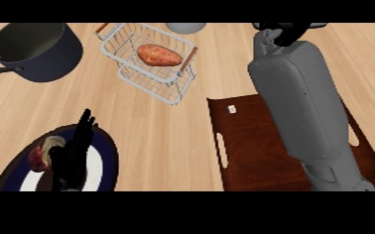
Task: Pick the sweet potato from the tray and place it in the tiered basket
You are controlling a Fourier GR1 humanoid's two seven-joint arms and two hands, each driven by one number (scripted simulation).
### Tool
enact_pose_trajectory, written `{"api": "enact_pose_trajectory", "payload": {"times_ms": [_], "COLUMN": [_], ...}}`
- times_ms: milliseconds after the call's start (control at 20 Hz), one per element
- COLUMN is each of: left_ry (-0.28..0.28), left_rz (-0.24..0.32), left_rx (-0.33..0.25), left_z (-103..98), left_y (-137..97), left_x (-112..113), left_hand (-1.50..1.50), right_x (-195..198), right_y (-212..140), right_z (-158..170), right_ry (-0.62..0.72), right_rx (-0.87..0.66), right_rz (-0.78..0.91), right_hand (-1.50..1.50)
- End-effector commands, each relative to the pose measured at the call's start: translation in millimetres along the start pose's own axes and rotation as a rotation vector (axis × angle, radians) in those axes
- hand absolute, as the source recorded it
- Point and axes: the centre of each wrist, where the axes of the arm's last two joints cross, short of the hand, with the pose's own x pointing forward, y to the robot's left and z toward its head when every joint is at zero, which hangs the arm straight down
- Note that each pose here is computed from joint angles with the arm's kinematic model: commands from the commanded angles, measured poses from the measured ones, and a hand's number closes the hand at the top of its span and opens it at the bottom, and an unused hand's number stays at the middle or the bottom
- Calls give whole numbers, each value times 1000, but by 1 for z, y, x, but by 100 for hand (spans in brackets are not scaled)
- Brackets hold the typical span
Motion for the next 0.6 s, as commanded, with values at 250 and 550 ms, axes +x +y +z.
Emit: {"api": "enact_pose_trajectory", "payload": {"times_ms": [250, 550], "left_ry": [127, 105], "left_rz": [-7, 11], "left_rx": [71, 68], "left_z": [19, 28], "left_y": [10, 12], "left_x": [-29, -29], "left_hand": [0, 0], "right_x": [-26, -44], "right_y": [-107, -187], "right_z": [0, 21], "right_ry": [120, 96], "right_rx": [-24, 41], "right_rz": [-29, -47], "right_hand": [-150, -150]}}
